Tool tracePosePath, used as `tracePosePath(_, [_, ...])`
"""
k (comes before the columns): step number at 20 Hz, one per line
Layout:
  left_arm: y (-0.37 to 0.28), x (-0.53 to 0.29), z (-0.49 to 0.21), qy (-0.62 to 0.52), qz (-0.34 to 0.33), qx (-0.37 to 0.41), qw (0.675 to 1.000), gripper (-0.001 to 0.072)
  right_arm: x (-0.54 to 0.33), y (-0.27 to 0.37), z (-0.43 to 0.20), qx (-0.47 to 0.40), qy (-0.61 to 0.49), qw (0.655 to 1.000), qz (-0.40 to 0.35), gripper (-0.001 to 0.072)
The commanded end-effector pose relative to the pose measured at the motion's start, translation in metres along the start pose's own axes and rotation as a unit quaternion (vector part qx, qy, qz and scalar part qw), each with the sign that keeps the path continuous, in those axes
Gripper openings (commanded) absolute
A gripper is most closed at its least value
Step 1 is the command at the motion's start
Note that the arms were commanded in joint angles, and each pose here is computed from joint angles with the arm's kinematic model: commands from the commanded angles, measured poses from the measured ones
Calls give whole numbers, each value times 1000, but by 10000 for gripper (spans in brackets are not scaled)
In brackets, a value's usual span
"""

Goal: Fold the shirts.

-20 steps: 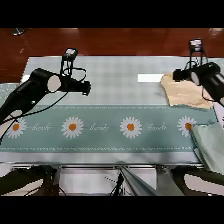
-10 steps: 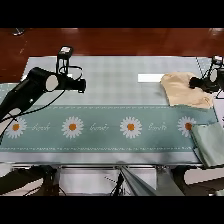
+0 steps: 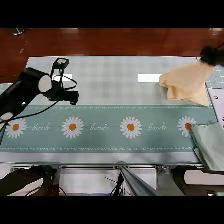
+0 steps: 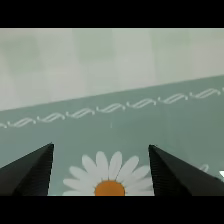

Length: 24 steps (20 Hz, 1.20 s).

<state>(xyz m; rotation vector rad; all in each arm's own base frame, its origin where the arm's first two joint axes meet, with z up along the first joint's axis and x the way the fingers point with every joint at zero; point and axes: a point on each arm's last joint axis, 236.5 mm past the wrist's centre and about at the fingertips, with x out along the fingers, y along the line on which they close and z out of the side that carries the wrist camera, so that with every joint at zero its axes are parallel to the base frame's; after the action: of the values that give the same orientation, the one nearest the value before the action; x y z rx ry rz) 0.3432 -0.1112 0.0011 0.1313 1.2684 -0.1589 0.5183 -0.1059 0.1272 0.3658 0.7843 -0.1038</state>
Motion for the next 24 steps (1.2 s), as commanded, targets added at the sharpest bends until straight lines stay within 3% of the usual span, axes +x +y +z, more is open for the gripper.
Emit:
tracePosePath(1, [-27,-32,-33,-14,-76,-23,997,703,-134,82,77,-44,-149,983,97,23])
tracePosePath(5, [-63,-91,-47,-170,-186,-53,966,704,-281,150,104,-101,-298,933,174,23])
tracePosePath(9, [-55,-98,-73,-198,-195,-86,957,704,-383,205,93,-162,-364,884,244,23])
tracePosePath(13, [-48,-75,-76,-186,-188,-133,955,704,-418,249,43,-209,-305,866,336,22])
tracePosePath(17, [-35,-78,-54,-228,-180,-154,944,703,-361,286,-38,-258,-145,876,381,23])
tracePosePath(20, [-14,-75,-53,-227,-161,-185,943,703,-267,318,-133,-293,0,886,359,23])
tracePosePath(24, [-8,-67,-67,-196,-149,-190,950,703,-156,369,-284,-248,161,889,351,23])
